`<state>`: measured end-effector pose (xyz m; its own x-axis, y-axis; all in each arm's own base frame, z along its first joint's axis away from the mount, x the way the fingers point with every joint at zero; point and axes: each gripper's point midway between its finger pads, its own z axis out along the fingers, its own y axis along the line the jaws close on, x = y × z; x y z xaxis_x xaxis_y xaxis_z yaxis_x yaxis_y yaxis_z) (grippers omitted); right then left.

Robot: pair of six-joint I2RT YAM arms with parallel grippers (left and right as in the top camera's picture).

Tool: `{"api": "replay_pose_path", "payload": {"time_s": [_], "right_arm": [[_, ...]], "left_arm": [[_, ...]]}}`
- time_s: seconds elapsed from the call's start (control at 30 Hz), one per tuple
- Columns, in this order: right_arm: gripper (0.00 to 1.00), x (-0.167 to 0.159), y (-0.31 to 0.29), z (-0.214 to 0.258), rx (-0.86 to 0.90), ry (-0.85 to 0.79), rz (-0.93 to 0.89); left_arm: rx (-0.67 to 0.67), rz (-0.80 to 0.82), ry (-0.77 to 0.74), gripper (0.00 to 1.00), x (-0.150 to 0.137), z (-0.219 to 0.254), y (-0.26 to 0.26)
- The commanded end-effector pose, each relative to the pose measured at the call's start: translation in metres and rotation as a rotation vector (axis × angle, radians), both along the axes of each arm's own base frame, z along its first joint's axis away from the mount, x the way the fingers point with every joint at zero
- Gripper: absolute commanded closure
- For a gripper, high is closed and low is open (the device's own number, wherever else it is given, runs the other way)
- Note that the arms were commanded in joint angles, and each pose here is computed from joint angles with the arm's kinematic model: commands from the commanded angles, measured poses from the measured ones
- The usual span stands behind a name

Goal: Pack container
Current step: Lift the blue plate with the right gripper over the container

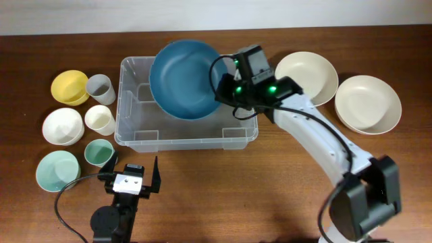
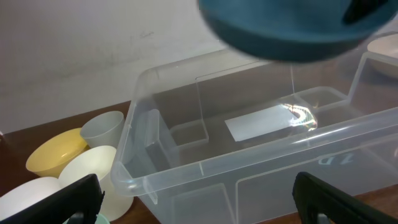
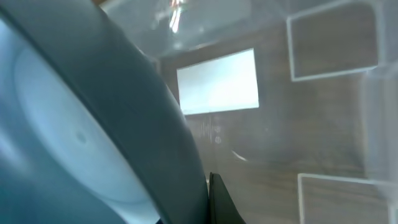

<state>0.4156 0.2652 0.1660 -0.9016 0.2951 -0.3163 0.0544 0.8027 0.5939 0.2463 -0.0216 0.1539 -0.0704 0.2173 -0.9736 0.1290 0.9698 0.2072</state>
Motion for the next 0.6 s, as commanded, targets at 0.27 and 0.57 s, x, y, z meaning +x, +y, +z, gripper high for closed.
{"api": "replay_pose_path", "payload": {"time_s": [0.27,0.57], "right_arm": [[0.96,-0.022,0.048,-0.041,-0.006,0.092,0.052],[0.96,-0.021,0.055,-0.073,-0.027,0.141,0.038]], "left_arm": [[0.005,0.001,0.003,0.00,0.000,-0.002,0.001],[0.005,0.001,0.003,0.00,0.000,-0.002,0.001]]}}
